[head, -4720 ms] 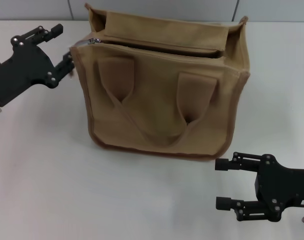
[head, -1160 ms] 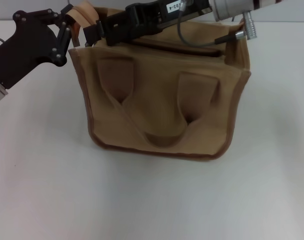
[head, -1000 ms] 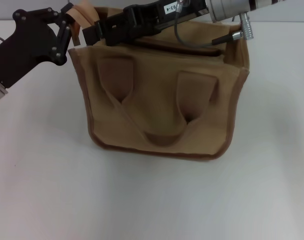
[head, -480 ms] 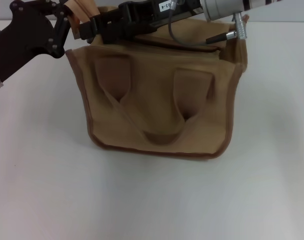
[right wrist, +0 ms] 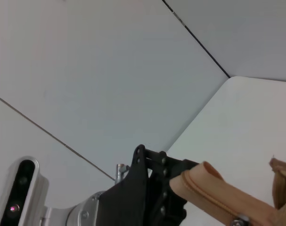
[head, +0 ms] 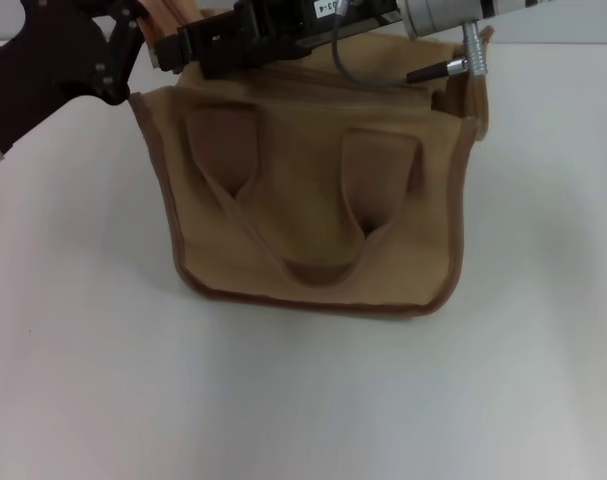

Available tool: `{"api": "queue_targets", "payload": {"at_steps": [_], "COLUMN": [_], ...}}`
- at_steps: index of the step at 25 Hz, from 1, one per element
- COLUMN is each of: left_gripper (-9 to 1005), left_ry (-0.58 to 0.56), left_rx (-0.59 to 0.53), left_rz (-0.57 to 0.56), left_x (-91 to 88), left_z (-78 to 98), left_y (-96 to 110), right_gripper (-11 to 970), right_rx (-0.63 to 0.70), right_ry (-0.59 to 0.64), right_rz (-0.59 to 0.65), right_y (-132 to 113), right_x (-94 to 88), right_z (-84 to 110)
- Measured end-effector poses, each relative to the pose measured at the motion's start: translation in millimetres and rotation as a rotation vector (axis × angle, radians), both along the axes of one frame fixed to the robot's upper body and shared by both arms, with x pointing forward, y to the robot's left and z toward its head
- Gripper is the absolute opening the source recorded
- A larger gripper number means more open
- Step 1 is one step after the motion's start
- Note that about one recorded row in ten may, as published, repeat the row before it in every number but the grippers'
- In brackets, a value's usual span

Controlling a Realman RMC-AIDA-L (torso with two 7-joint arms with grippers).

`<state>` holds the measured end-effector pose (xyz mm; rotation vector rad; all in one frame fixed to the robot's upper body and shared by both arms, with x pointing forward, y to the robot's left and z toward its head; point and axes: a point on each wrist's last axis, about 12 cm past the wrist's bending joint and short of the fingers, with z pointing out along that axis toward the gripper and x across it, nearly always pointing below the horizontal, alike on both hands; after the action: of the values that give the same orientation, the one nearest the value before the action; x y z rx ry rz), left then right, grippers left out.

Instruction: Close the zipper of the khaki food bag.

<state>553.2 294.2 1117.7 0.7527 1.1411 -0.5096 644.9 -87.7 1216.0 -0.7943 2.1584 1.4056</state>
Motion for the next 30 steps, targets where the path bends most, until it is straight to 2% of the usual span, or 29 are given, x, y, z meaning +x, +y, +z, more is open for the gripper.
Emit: {"api": "queue_targets", "payload": {"at_steps": [10,18,28,30], "left_gripper": [20,21,21,21], "left_ry": [-0.007,-0.003,-0.002,-0.001], "left_rx": [0.005,-0.004,-0.008,-0.008], "left_rz": [-0.079,-0.084,-0.085,-0.086], "left_x": [-0.6,0.4,0.8,0.8], "left_z": [7.6,9.5,9.8,9.8], "left_y": [-6,-7,-7,-8], "right_gripper": [768,767,654,587], "right_rx": [0.030,0.040,0.044,0.043], "right_ry": [-0.014,-0.031,-0.031,-0.033], "right_rz": [0.010,0.012,0.003,-0.006], "right_y": [-7,-11,-8,-7], "right_x": [-3.0,-4.1,-4.3,-3.3], "right_z": [-3.2,-3.2,-5.1,-5.5]}}
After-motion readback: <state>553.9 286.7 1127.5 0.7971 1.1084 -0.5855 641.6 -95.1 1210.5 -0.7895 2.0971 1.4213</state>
